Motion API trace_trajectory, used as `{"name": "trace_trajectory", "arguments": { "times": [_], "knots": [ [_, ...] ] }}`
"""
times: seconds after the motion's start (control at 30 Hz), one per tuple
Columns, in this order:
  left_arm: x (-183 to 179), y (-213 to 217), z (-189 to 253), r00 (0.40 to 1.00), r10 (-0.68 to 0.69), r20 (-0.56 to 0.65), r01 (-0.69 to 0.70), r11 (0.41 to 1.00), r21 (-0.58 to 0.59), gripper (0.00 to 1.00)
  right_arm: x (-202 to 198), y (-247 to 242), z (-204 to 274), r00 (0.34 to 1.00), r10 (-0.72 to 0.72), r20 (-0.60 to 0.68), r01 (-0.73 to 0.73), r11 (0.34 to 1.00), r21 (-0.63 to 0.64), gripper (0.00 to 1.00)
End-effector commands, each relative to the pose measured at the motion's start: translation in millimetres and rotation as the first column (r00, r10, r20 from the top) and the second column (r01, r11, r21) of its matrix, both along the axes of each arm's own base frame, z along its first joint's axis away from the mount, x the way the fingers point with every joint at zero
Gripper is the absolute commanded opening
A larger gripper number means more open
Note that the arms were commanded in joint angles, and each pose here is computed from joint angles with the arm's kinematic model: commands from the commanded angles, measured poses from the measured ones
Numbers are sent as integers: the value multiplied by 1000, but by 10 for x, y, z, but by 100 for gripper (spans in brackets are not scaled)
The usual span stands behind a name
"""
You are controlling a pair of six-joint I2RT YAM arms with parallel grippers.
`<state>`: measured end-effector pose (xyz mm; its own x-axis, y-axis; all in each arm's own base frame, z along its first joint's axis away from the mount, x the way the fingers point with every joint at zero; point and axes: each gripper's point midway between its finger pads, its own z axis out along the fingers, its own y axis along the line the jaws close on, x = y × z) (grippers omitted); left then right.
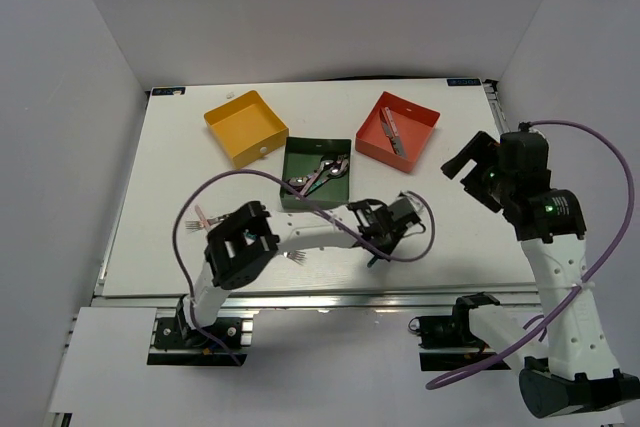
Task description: Sort the eating utensils into containers
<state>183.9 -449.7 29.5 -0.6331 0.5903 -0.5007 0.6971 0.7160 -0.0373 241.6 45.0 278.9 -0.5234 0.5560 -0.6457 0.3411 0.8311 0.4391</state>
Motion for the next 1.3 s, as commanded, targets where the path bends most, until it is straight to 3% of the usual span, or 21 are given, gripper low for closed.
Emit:
{"name": "trace_trajectory", "arguments": {
  "times": [0.0, 0.13, 0.3, 0.4, 0.7, 0.83, 0.93, 1.1, 1.13, 1.17, 1.2, 1.23, 1.27],
  "knots": [
    [274, 2, 1158, 989, 147, 18, -135, 943, -304, 0, 154, 327, 170, 987, 89, 136, -110, 982, 154, 89],
    [429, 63, 1704, 984, 175, -16, -157, 838, -523, 0, 199, 534, 142, 975, 113, 192, -164, 947, 276, 89],
    [480, 160, 2022, 987, 145, -75, -158, 736, -658, 0, 279, 856, 123, 935, 211, 285, -314, 867, 387, 89],
    [466, 146, 2162, 990, 126, -59, -132, 713, -689, 0, 292, 1036, 189, 895, 290, 340, -419, 809, 413, 88],
    [492, 112, 2331, 990, 130, -54, -130, 691, -711, 0, 301, 1155, 17, 875, 358, 325, -472, 777, 416, 83],
    [509, 83, 2430, 990, 130, -50, -126, 677, -725, 0, 278, 1152, -184, 886, 374, 274, -459, 786, 414, 73],
    [514, 73, 2460, 990, 131, -50, -126, 673, -729, 0, 258, 1217, -258, 872, 413, 262, -488, 770, 411, 55],
    [528, 49, 2533, 990, 132, -48, -124, 661, -740, 0, 252, 1396, -230, 799, 532, 281, -601, 724, 337, 48],
    [540, 46, 2536, 990, 135, -45, -124, 662, -739, 0, 270, 1432, -259, 790, 550, 272, -613, 717, 331, 33],
    [553, 58, 2504, 989, 141, -46, -129, 673, -728, 0, 288, 1433, -252, 785, 557, 272, -619, 717, 321, 25],
    [577, 58, 2547, 988, 146, -42, -130, 670, -731, 17, 325, 1433, -189, 775, 562, 290, -631, 717, 296, 8],
    [594, 76, 2524, 987, 153, -45, -138, 679, -721, 32, 390, 1412, -194, 784, 551, 286, -619, 734, 281, 0],
    [616, 106, 2538, 985, 165, -40, -143, 682, -718, 68, 439, 1402, -167, 782, 550, 294, -619, 740, 262, 0]
  ]
}}
